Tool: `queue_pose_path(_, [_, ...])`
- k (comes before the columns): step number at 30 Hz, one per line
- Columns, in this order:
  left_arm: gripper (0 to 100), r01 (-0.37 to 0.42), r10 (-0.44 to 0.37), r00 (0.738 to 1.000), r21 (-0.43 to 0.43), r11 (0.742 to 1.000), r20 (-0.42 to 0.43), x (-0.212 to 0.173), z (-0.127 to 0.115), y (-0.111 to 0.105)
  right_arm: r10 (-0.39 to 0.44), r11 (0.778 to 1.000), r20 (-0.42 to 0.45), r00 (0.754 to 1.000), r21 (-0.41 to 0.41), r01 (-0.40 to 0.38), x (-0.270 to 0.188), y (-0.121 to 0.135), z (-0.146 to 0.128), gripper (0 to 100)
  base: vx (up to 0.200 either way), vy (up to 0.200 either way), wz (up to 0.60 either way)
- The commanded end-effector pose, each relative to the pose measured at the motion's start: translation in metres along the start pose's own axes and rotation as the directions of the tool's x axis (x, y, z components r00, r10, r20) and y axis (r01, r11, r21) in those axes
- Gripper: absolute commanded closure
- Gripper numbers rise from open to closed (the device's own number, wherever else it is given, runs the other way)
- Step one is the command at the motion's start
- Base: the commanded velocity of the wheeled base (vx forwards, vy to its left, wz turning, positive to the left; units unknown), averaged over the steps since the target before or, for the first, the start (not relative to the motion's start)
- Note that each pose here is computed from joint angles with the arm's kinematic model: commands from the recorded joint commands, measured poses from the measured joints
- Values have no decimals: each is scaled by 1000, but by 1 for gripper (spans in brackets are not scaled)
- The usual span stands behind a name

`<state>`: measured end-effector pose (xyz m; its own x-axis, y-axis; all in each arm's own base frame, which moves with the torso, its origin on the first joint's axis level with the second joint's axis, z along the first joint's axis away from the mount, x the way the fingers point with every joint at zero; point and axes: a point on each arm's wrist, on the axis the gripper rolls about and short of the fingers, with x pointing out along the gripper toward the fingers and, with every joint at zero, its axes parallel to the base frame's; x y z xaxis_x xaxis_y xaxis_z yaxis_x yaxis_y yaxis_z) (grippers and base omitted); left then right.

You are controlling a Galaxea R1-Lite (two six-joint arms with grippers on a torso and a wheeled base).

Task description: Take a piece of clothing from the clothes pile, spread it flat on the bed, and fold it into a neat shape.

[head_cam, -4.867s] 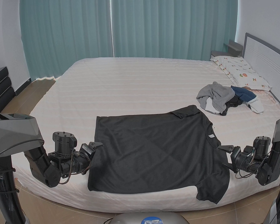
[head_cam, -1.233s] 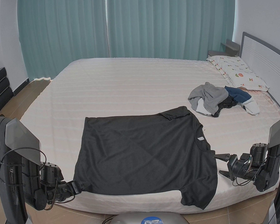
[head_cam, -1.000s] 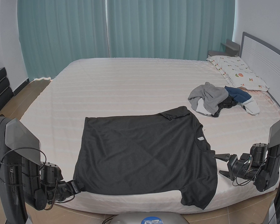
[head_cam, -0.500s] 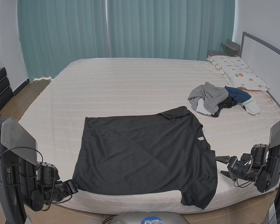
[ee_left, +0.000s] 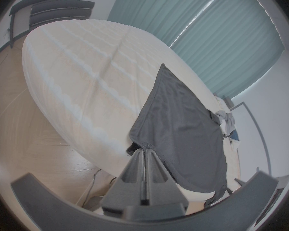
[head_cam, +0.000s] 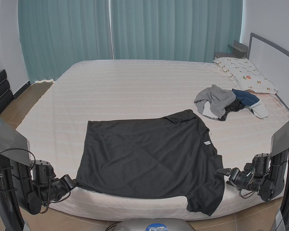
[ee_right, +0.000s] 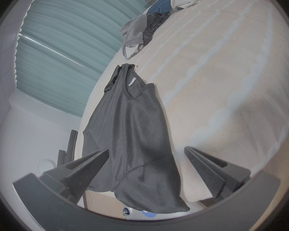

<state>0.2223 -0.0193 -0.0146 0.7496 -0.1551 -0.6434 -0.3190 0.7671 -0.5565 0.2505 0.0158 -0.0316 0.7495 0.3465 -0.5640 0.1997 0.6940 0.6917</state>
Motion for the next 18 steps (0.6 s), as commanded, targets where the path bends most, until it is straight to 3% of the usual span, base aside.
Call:
queue_pose_path(1, [100,38,-37,999,-32,999,40,-3,9,-5,-1,1000,-7,1000,-10,1,16,-4,-3,0,0,0,0])
queue_pose_path(5, [100,29,-28,999,-35,999,34,-2,8,-3,13,1000,11,1000,-18,-13,22,-2,2,0,0,0,0])
queue_pose_path(6, [100,31,-29,999,-34,999,35,-2,9,-3,15,1000,16,1000,-19,-14,23,-2,3,100,0,0,0])
queue_pose_path(18, [100,34,-32,999,-45,998,42,1,11,-2,87,995,114,990,-62,-81,52,14,33,100,0,0,0])
